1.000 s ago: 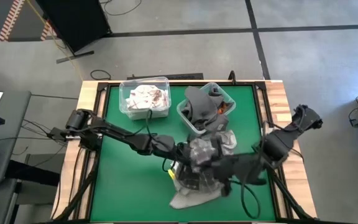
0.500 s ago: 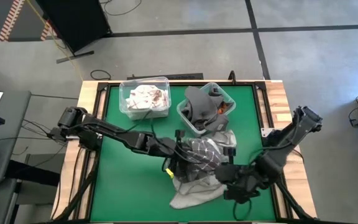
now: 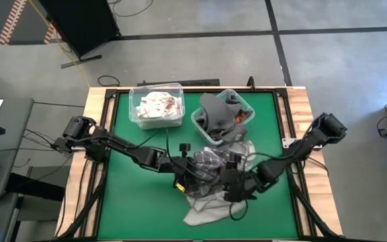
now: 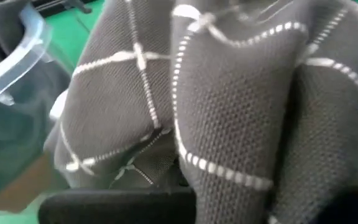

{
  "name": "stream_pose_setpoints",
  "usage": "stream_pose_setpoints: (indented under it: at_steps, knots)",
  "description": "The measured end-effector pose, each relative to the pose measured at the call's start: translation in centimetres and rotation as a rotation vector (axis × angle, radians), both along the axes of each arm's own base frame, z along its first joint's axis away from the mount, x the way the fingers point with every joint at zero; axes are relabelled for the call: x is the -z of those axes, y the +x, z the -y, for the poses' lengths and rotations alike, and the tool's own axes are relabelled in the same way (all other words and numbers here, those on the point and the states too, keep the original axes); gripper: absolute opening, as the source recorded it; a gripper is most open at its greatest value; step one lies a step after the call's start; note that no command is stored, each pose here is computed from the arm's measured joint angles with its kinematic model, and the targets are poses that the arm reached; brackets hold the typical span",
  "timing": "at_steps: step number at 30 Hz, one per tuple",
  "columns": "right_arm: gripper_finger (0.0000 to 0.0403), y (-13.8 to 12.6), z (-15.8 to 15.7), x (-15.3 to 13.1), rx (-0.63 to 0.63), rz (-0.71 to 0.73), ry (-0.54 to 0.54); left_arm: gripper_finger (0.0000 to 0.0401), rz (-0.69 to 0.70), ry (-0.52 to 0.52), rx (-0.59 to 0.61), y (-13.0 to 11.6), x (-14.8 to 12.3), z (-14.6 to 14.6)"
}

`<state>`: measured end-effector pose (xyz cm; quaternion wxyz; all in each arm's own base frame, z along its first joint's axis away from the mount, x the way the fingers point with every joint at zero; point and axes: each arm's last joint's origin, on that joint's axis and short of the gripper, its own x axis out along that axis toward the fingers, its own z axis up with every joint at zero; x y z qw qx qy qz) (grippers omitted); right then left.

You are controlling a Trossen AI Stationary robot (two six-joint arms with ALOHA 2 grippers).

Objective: Sort towels by color in basket
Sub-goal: Put the gray patterned towel into the right transparent bin

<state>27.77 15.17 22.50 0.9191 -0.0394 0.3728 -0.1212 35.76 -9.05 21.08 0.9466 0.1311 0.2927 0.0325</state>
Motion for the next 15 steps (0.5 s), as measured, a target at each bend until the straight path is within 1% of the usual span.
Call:
stream_pose_setpoints:
  at_steps: [4, 7, 8, 11, 15]
  knots:
    - [0.0324, 1.2, 2.0, 0.9, 0.045, 0.051, 0.007, 0.0, 0.006, 0.015, 0.032, -0.2, -0.1, 0.7]
    - [0.0364, 1.9, 3.5, 1.5, 0.081, 0.106, 0.047, 0.0, 0.028, 0.036, 0.066, -0.2, -0.3, 1.3]
    - [0.0374, 2.2, 3.8, 1.6, 0.073, 0.123, 0.067, 0.0, 0.044, 0.044, 0.078, -0.2, -0.4, 1.5]
    - [0.0392, 3.4, 4.3, 2.3, -0.015, 0.185, 0.127, 0.0, 0.087, 0.069, 0.117, -0.1, -0.9, 2.0]
    - [0.0396, 5.2, 3.8, 4.3, -0.152, 0.217, 0.136, 0.0, 0.124, 0.083, 0.186, 0.1, -1.2, 2.2]
